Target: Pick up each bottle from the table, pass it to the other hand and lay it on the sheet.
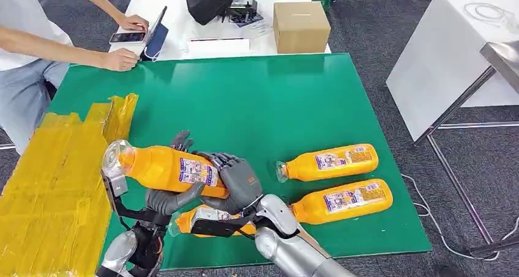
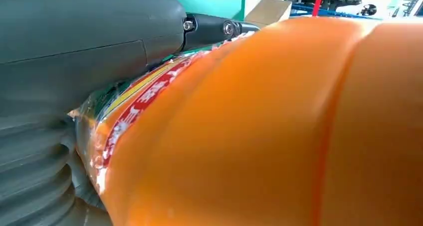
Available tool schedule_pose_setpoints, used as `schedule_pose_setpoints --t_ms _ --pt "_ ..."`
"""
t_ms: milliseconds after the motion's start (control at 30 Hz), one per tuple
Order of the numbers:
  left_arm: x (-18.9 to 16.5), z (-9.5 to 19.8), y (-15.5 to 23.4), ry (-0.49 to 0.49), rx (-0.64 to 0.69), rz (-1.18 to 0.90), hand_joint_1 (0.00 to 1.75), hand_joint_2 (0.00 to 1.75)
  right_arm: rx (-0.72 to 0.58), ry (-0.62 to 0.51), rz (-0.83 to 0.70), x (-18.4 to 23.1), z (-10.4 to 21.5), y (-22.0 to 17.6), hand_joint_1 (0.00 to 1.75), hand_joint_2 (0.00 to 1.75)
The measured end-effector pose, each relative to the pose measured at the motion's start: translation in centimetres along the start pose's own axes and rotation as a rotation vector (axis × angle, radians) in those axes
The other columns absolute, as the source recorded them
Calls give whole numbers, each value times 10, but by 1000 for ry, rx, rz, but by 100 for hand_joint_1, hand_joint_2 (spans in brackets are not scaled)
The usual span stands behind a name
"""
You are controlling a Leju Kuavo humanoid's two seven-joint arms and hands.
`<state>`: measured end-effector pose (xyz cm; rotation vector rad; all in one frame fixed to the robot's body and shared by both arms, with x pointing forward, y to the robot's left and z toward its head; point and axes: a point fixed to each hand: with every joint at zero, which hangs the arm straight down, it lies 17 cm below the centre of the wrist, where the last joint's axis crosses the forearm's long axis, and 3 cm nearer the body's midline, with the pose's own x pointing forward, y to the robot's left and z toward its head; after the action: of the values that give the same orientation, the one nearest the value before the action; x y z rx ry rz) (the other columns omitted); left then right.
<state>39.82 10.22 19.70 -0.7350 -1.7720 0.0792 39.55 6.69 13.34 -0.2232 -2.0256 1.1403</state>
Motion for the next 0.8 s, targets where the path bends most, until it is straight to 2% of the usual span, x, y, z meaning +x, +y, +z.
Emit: schedule_pose_setpoints --t_ms 33,67,800 --pt "0 0 1 1 3 -1 14 175 1 -2 0 1 0 0 175 175" --pt "-1 0 2 1 4 -1 171 175 3 -4 2 1 0 1 175 175" --pt "24 -1 12 -122 122 10 175 175 7 -25 -19 10 -7 -1 175 175"
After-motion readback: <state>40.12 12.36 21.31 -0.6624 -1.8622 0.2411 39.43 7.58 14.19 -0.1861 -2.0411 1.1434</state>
